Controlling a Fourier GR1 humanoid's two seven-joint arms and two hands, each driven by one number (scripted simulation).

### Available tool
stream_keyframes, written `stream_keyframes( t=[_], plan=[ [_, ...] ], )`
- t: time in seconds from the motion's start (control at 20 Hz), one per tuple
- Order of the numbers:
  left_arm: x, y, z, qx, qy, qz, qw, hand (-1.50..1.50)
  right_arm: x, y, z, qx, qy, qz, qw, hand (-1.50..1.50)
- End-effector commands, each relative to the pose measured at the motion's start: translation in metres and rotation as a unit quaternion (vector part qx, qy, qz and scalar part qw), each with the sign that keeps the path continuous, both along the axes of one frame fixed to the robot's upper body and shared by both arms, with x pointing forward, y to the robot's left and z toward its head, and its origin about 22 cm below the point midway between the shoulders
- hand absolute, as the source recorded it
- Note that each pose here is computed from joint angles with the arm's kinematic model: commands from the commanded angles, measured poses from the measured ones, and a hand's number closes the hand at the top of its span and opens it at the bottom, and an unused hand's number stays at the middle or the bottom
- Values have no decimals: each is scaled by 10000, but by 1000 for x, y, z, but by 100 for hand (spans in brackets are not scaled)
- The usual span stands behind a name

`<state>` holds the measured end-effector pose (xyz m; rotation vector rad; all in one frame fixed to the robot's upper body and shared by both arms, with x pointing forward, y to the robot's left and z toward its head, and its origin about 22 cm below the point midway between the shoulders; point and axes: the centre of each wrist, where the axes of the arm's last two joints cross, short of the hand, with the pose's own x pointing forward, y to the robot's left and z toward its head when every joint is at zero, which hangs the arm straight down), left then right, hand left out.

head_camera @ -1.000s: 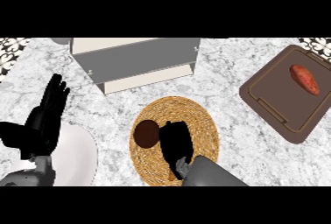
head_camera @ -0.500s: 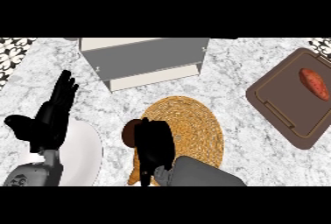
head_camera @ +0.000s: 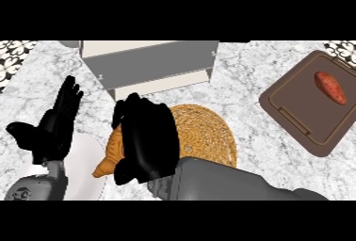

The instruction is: Pick the croissant from the placemat and place it in the tiered shelf

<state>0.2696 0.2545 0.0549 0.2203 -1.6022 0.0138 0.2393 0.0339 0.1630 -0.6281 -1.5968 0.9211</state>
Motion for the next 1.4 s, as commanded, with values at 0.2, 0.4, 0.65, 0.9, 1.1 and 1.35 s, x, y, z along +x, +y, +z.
stream_keyframes(
  t=[0.2, 0.4, 0.65, 0.9, 1.1, 1.35],
  plan=[
    [-5, 11, 2, 70, 3, 115, 9999, 0, 2, 11, 66, 426, -345, -1238, 9908, 150],
    [-1, 5, 15, 40, -110, 12, 9999, 0, 23, 13, 69, 497, -413, -1396, 9881, 150],
    [-3, 4, 6, 67, -119, 160, 9998, 0, 54, 6, 71, 519, -512, -1630, 9839, 150],
    [-7, 4, 9, -84, -48, 35, 9999, 0, 97, -6, 50, 756, -609, -1827, 9784, 150],
    [2, 12, 13, 7, -61, 99, 9999, 0, 111, -5, 33, 708, -746, -1939, 9756, 150],
    [-12, 3, 2, -18, -125, 24, 9999, 0, 142, -16, 26, 994, -842, -2060, 9698, 150]
  ],
)
